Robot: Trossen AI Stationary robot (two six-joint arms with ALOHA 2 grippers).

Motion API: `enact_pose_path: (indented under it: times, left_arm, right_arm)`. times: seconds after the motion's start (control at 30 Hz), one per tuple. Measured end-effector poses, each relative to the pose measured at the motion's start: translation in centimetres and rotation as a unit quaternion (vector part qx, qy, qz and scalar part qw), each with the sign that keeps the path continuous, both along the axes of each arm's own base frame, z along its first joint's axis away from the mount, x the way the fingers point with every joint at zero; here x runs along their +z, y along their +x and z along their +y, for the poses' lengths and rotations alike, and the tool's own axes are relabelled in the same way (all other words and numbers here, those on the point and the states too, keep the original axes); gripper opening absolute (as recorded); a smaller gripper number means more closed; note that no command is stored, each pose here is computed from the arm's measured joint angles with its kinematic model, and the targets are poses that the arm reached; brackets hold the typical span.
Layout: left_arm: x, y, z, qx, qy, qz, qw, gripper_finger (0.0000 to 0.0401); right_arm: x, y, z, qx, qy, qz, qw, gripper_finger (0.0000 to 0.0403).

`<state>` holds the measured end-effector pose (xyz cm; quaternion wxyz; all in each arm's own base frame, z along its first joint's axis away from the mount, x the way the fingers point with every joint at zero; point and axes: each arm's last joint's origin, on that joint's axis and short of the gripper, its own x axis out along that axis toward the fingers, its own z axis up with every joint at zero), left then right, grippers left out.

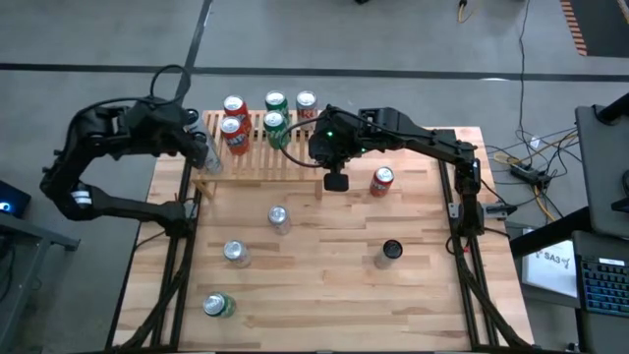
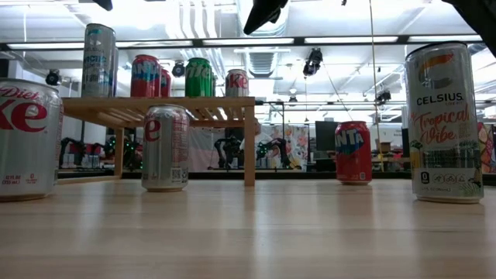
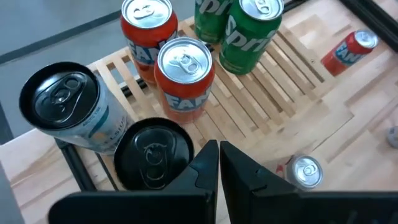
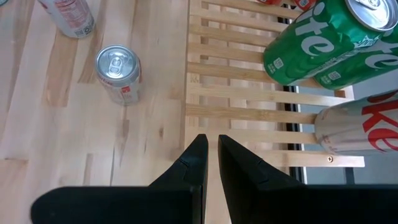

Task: Place canned beverage on shelf
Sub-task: Put the top white/blue soda can on the shelf aligned with the other white/blue soda can

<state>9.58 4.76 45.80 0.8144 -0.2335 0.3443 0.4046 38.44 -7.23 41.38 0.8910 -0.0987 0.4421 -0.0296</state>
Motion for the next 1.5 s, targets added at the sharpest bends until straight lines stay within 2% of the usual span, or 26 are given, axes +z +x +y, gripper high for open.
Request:
enact_pose_path:
  times: [0.27,0.53,0.83,1.23,1.5]
  left_arm:
    - [-0.7,0.4,0.1,0.0,-0.006,0.015,1.0,0.0]
    - [-2.1,-1.1,-0.5,0.005,-0.03,0.008,0.999,0.0]
    - [-1.9,-2.4,-1.0,0.017,-0.022,-0.014,1.0,0.0]
    - [-2.1,-2.5,-0.6,0.053,0.031,0.016,0.998,0.0]
    - [-2.3,-2.4,-0.6,0.053,0.037,0.024,0.998,0.0]
  right_arm:
    - [0.0,-0.1,0.0,0.0,0.001,0.004,1.0,0.0027]
    - [0.0,-0.1,0.0,0.0,0.001,0.004,1.0,0.0027]
    - [0.0,-0.1,0.0,0.0,0.001,0.003,1.0,0.0027]
    - [-0.1,0.0,0.0,0.0,0.001,0.004,1.0,0.0027]
    - [-0.1,0.0,0.0,0.0,0.001,0.004,1.0,0.0027]
